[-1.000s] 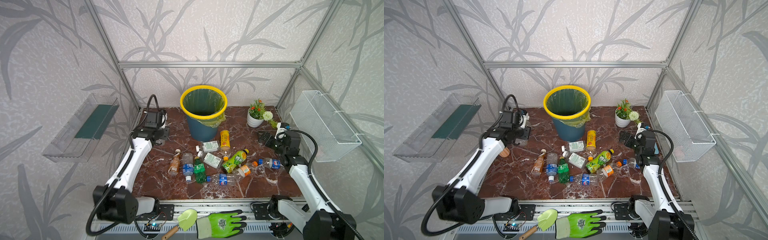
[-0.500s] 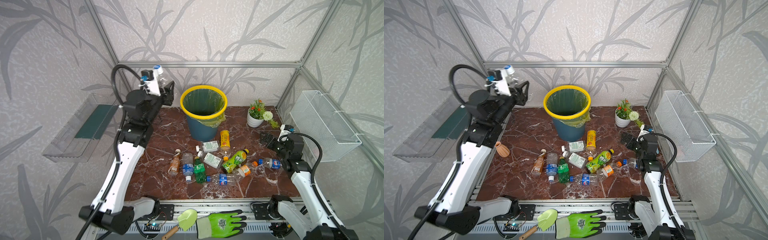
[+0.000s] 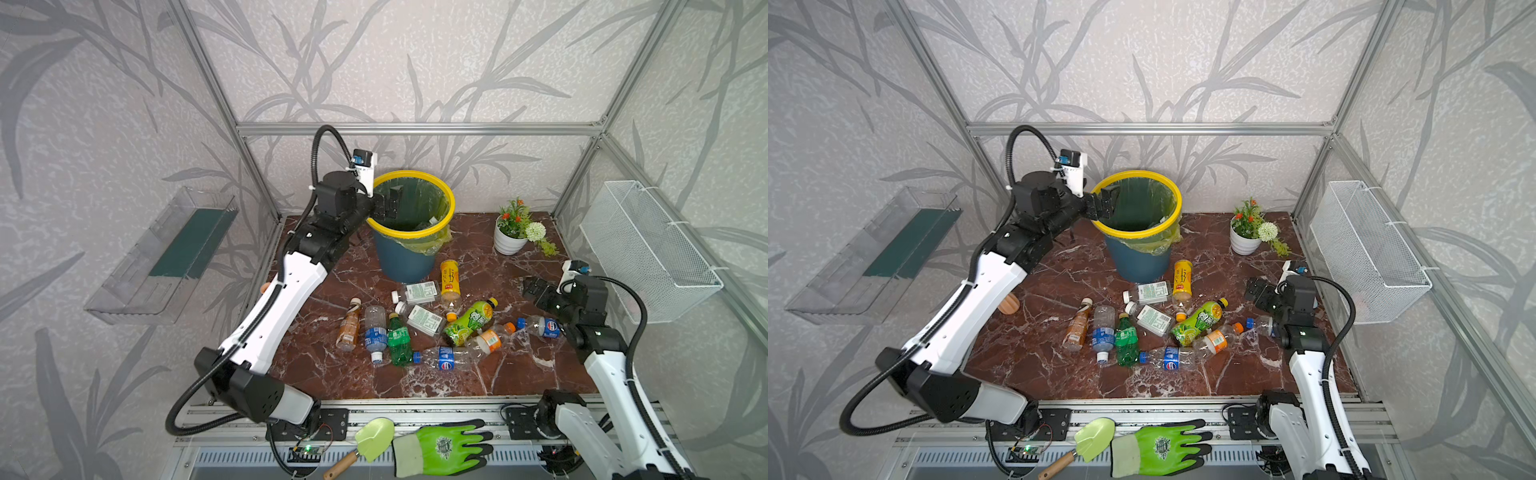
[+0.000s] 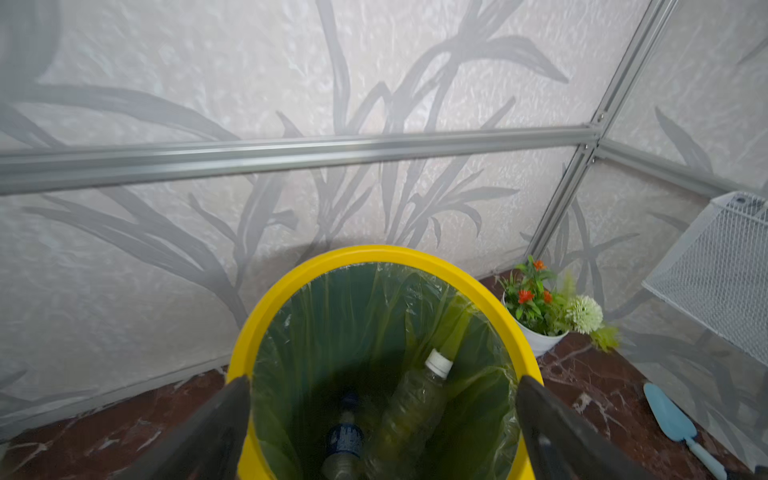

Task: Throw the plastic bottles in the bin
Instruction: 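Lift the clear bottle with the left gripper and drop it into the bin, then move the right gripper down to the second Pepsi bottle while the left arm withdraws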

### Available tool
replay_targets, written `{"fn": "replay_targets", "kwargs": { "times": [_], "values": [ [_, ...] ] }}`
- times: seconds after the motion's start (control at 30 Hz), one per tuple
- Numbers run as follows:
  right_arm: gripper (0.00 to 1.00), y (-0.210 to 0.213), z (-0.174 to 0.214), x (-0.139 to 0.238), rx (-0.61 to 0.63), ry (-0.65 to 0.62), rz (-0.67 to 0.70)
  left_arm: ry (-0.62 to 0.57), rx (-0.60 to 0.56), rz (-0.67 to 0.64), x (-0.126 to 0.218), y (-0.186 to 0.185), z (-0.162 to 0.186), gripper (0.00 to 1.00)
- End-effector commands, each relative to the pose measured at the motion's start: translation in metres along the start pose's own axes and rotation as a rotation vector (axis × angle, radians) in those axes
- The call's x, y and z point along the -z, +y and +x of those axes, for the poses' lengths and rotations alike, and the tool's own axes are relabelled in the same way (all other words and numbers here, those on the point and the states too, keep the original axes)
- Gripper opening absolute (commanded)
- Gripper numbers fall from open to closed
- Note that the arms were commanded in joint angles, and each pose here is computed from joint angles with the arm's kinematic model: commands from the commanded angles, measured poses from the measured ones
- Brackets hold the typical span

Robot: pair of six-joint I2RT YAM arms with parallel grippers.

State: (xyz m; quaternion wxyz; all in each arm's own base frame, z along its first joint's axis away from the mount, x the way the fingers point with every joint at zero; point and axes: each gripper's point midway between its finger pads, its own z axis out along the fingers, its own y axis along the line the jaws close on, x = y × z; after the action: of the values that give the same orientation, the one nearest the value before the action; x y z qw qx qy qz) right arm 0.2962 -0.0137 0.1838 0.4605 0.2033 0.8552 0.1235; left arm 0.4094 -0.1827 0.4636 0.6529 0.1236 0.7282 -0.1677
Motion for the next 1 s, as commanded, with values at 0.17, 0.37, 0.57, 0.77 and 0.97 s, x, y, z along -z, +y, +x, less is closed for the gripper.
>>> {"fn": "replay_targets", "kwargs": {
  "times": [0.17, 0.37, 0.57, 0.77, 0.97],
  "values": [
    [0.97, -0.021, 0.025, 0.007, -0.075, 0.116, 0.114, -0.129, -0.032, -0.044, 0.053, 0.007, -0.015, 0.99],
    [0.94, -0.041, 0.058, 0.013, -0.129, 0.196, 0.202, -0.123, -0.02, -0.101, 0.072, 0.02, 0.03, 0.99],
    [0.95, -0.062, 0.075, 0.016, -0.208, 0.215, 0.303, -0.021, -0.052, -0.125, 0.075, 0.026, 0.066, 0.99],
    [0.98, -0.077, 0.088, 0.017, -0.313, 0.21, 0.382, 0.026, -0.088, -0.092, 0.069, 0.022, 0.086, 0.99],
    [0.99, -0.092, 0.093, 0.019, -0.392, 0.178, 0.466, 0.071, -0.117, -0.071, 0.063, 0.019, 0.101, 0.99]
  ]
}}
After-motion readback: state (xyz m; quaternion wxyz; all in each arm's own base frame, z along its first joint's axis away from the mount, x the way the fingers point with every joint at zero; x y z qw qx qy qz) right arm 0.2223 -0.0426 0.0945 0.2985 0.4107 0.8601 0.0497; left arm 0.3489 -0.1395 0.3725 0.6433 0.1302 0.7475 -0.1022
